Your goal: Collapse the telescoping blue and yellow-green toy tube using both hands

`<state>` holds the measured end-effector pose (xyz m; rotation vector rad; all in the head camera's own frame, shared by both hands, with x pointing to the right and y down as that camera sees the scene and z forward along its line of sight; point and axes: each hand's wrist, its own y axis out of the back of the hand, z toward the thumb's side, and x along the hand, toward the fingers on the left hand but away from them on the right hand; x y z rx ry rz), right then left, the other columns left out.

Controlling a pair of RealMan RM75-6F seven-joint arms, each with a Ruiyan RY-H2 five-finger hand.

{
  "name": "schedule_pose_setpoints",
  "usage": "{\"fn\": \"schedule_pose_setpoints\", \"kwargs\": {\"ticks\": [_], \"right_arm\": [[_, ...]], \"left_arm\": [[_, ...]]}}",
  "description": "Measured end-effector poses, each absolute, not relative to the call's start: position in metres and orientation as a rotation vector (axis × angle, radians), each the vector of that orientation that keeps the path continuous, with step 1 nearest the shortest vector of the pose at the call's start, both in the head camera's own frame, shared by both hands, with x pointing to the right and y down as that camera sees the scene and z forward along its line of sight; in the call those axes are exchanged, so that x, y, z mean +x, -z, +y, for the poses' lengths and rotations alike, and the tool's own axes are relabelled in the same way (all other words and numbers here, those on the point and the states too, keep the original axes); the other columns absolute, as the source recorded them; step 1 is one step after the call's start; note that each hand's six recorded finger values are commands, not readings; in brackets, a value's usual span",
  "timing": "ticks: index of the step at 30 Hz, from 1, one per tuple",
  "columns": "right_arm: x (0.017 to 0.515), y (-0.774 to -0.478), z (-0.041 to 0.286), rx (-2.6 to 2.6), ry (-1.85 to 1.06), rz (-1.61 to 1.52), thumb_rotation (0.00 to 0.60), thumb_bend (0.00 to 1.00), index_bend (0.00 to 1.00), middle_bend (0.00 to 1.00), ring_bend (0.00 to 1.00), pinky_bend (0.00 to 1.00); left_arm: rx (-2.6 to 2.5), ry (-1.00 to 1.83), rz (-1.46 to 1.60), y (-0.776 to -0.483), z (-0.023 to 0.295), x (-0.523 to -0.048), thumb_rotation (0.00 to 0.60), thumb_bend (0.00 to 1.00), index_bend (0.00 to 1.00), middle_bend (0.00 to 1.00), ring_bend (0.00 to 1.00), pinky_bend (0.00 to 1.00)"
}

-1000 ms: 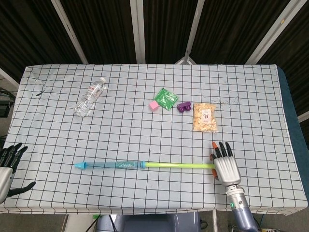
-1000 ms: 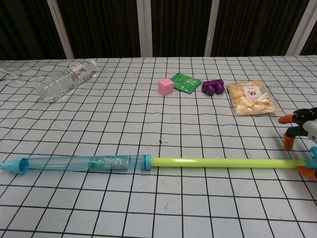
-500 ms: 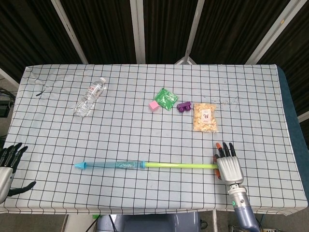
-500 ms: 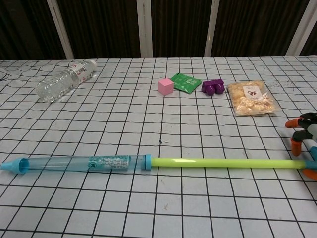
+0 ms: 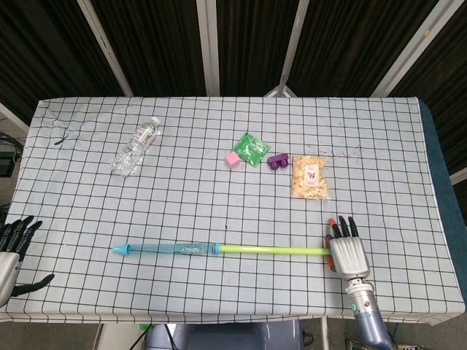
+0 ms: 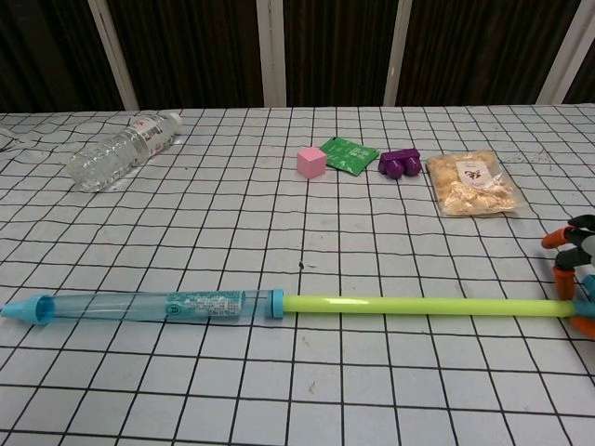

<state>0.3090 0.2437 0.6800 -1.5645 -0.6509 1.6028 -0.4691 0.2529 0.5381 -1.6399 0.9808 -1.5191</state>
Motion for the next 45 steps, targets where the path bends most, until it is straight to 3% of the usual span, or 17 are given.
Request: {"fn": "schedule_pose_setpoints", "kwargs": {"ticks": [3,8,15,18,27,37,45], "right_arm": [[0.309,-0.679,0.243,-1.566,-1.601,-0.650,0.600,0.41,0.64,0.20,0.00,0.00],[0.309,-0.679,0.244,-1.569,-1.601,-0.648,0.600,0.41,0.64,0.20,0.00,0.00],[0.310,-0.677,0.242,-1.574,-1.602,-0.664,0.600,0.42,0.64,0.20,0.00,0.00],[0.310,-0.677,0.241,-1.575,-1.604,-0.667,0.600,0.42,0.64,0.20,0.00,0.00],[0.310,-0.675,0.242,-1.581,-1.605,-0.675,0.600,0.42,0.65,0.20,0.00,0.00],[0.310,-0.674,0.242,-1.588,-1.611,-0.684,0.600,0.42,0.65,0.20,0.00,0.00],[0.309,-0.674,0.243,-1.593,-1.609,-0.680,0.600,0.43,0.65,0.20,0.00,0.00]], "left_arm": [[-1.648,1.520,0.985,-0.538,0.251,-0.467,0.600,0.16,0.01,0.00,0.00,0.00],[-1.654,1.522,0.966,-0.540,0.242,-0.461,0.600,0.17,0.12,0.01,0.00,0.01],[-1.616,1.545,0.892,-0.547,0.218,-0.448,0.600,0.20,0.31,0.18,0.02,0.09],[-1.602,1.574,0.851,-0.555,0.206,-0.440,0.600,0.20,0.40,0.21,0.03,0.10],[-1.641,1.678,0.713,-0.591,0.190,-0.402,0.600,0.20,0.41,0.36,0.07,0.10],[-1.717,1.702,0.608,-0.630,0.196,-0.343,0.600,0.24,0.42,0.38,0.08,0.10],[-1.732,1.712,0.589,-0.644,0.199,-0.316,0.600,0.28,0.43,0.40,0.09,0.10]]}}
